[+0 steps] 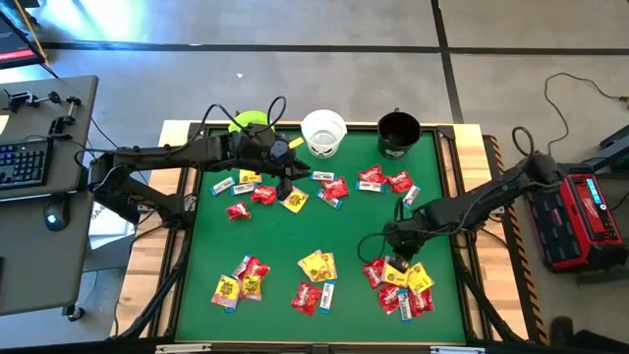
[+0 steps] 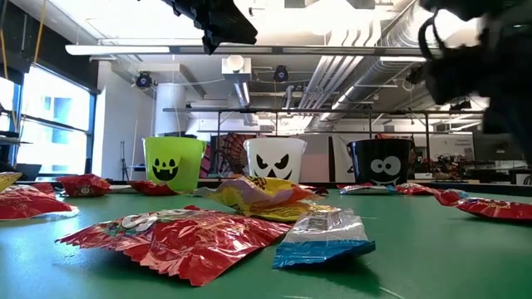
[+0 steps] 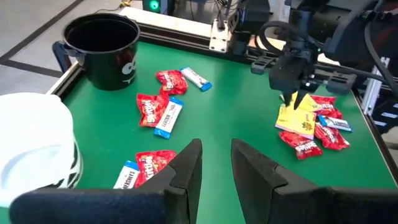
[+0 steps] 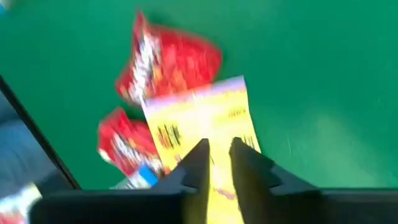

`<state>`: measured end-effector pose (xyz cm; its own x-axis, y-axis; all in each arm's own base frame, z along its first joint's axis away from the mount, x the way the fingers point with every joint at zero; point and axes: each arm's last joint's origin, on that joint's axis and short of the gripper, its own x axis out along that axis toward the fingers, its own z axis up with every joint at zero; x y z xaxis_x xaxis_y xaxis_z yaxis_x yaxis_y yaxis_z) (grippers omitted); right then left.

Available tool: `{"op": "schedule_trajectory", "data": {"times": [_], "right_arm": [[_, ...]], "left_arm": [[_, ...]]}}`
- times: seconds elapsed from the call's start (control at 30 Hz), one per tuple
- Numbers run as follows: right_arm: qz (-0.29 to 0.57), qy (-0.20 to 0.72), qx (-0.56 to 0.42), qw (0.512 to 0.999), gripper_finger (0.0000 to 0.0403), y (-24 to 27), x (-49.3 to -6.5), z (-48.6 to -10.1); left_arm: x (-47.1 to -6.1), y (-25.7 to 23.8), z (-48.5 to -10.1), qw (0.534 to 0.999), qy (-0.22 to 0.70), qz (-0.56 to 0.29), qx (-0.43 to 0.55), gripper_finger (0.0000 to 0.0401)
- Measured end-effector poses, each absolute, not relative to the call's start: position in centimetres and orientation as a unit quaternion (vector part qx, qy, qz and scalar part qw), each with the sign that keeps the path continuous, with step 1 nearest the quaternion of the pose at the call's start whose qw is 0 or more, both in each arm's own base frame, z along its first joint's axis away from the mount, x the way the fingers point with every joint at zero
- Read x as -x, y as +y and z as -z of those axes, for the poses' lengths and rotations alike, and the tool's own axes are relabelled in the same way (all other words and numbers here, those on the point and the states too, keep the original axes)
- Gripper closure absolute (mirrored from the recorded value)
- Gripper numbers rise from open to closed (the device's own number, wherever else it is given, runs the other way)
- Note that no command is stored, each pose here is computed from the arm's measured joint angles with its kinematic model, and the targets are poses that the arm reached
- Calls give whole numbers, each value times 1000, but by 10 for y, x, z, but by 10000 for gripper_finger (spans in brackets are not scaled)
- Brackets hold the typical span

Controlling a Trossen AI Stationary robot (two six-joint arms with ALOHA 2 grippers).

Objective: Sort candy by brand, put in halloween buckets
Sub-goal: Put the yellow candy into the green bucket

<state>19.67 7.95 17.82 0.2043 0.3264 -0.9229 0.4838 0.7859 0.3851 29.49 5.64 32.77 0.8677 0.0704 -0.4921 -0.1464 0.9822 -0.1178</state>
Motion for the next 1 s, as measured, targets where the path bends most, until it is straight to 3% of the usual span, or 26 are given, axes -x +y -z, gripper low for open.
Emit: {"op": "schedule_trajectory", "data": {"times": [0.17,0.3,0.87,1.0], "right_arm": [[23,649,-251,718,253,88,-190,-174],[3,648,-193,737,221,90,-188,-174],[-25,692,-72,718,225,105,-191,-143],[-15,693,-81,717,252,106,-193,-140]], "left_arm": [[-295,53,-327,963,255,-50,74,325],[-295,53,-327,963,256,-49,69,325],[-295,51,-327,963,259,-45,65,325],[-295,51,-326,962,260,-46,69,325]]}}
